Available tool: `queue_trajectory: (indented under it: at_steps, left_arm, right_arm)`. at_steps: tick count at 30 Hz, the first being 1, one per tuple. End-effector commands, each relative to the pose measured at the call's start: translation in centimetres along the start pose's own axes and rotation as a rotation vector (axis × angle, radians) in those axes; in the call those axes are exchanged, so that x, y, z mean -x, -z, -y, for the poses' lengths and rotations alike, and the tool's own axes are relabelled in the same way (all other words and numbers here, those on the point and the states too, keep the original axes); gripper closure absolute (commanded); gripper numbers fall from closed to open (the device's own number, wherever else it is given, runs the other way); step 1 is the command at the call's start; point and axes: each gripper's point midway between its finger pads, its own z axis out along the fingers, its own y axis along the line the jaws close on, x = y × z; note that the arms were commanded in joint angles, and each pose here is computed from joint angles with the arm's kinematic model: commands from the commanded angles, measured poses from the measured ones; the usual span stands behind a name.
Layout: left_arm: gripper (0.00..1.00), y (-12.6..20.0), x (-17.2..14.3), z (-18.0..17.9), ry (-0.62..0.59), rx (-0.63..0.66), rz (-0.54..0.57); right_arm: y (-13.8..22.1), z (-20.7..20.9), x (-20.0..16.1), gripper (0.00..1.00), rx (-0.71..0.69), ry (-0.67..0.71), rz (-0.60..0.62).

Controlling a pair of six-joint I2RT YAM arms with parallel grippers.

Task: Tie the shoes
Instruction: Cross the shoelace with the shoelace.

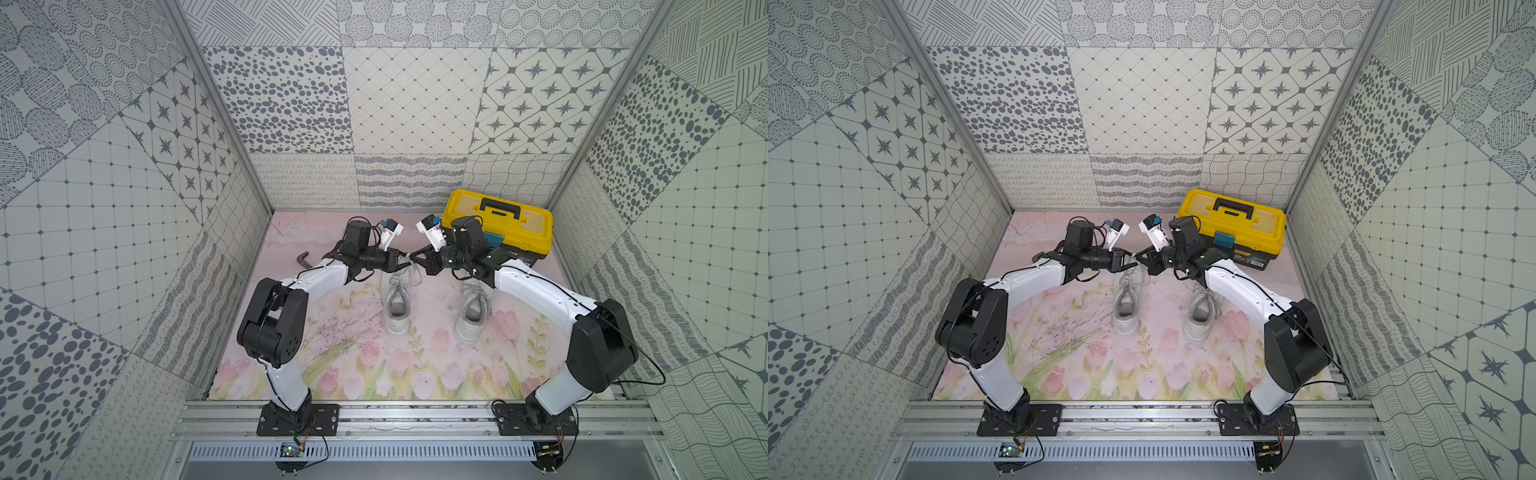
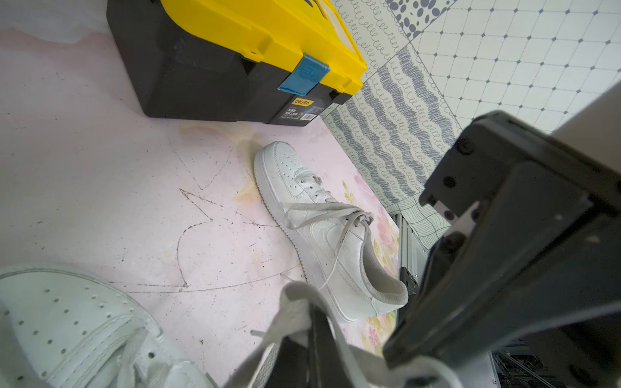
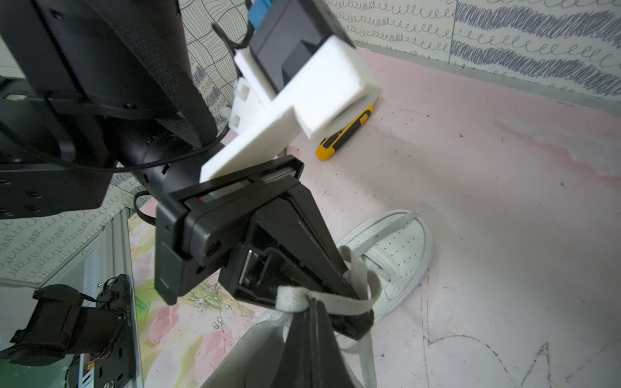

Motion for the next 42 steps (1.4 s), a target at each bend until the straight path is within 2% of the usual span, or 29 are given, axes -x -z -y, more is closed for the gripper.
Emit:
queue_trajectory:
  at_steps: [1,12,18,19,21,25,28,33,42]
  left_arm:
    - [1.00,-0.2,0.1,-0.2,0.021,0.007,-0.006]
    - [1.00,-0.3,0.1,-0.6,0.026,0.025,-0.006]
    - [1.00,-0.2,0.1,-0.5,0.025,0.029,-0.004]
    - [1.00,-0.1,0.1,-0.5,0.023,0.030,-0.003]
    - [1.00,-0.1,0.1,-0.5,0.022,0.036,-0.002]
    - [1.00,0.5,0.2,-0.6,0.010,0.070,0.010]
    - [1.00,1.4,0.3,-0.6,0.007,0.096,0.024]
    - [1.00,2.8,0.0,-1.2,0.015,0.137,0.044]
    - [1.00,3.3,-0.4,-2.5,0.051,0.173,0.049]
  right_arm:
    - [-1.3,0.9,-0.4,1.00,-0.025,0.058,0.017]
    - [-2.9,2.6,-5.6,1.00,-0.057,0.018,-0.069]
    - [-2.9,3.4,-7.2,0.96,-0.095,0.014,-0.105]
    - [-2.8,3.4,-7.1,0.93,-0.099,0.015,-0.104]
    - [-2.5,3.3,-6.9,0.78,-0.103,0.015,-0.106]
    - [-1.0,3.2,-6.4,0.57,-0.121,0.021,-0.099]
    - [0.5,3.6,-6.6,0.50,-0.125,0.006,-0.100]
    - [1.2,4.5,-7.8,0.48,-0.129,-0.037,-0.113]
    - [-2.9,5.4,-10.1,0.54,-0.075,-0.092,-0.181]
